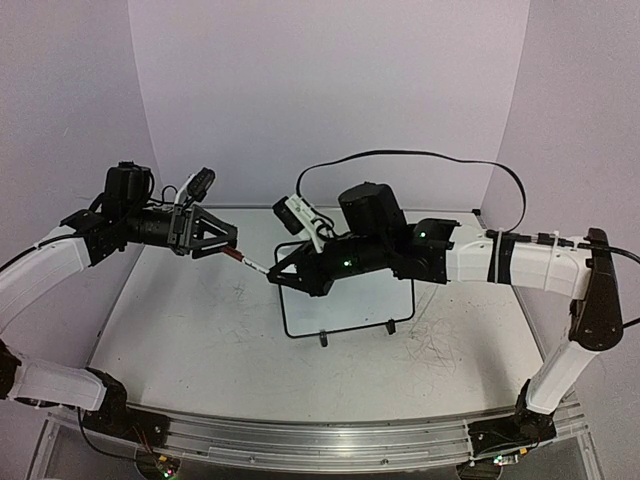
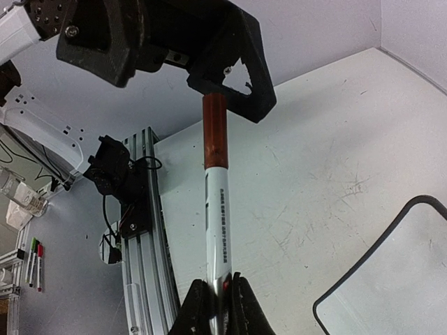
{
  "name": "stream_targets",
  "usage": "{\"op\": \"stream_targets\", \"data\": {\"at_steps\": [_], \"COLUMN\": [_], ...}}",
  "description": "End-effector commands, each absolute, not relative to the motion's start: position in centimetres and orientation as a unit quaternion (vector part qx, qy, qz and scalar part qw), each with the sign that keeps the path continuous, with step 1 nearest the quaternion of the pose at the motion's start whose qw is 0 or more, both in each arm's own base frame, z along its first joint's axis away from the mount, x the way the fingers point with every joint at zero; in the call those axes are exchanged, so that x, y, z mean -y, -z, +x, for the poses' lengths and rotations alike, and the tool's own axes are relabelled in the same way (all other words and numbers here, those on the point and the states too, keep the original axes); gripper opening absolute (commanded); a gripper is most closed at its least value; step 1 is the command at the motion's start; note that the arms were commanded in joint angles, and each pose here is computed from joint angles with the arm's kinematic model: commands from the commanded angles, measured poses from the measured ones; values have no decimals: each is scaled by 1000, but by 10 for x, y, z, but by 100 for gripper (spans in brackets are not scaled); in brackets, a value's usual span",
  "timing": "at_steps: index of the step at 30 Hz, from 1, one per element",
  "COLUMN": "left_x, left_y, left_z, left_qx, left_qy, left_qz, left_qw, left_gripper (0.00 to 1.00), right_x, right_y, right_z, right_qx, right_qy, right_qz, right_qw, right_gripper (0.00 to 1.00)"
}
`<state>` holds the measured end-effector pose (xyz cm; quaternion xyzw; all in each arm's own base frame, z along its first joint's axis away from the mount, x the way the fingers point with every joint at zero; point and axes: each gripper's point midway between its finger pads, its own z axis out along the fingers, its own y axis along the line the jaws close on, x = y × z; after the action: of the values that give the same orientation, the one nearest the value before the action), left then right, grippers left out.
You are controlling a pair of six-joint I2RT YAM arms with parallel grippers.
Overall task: Write a sentence on the whiteboard
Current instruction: Pass from the right arm to the left
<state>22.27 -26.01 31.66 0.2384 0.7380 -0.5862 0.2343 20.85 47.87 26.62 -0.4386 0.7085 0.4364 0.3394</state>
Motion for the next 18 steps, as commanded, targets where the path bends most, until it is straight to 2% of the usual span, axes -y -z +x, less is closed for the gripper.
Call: {"op": "stream_targets", "data": {"at_steps": [1,5,12,13,18], "left_x": [260,259,260,260,261], "left_y": [-324,-319,-307,-307,-307], "left_z": [208,205,204,204,206], "left_qx": [-711,-713,-719,-719,-719], "left_qy": [599,599,599,598,599], "left_qz": [282,281,277,277,278], "left_qw": [237,232,219,219,217], "left_gripper": [63,53,70,69,53], "right_x": [-485,-483,-481,-481,-481], "right_y": [-290,-288,-290,-289,-290], "right_z": [204,205,208,209,208], "right_qx": [-681,-684,-685,-685,-683], "right_qy": [-455,-450,-442,-439,-439], "right_qz": [-451,-450,-450,-450,-453], "right_qw": [353,356,366,368,369], "right_gripper": [0,0,0,0,0]}}
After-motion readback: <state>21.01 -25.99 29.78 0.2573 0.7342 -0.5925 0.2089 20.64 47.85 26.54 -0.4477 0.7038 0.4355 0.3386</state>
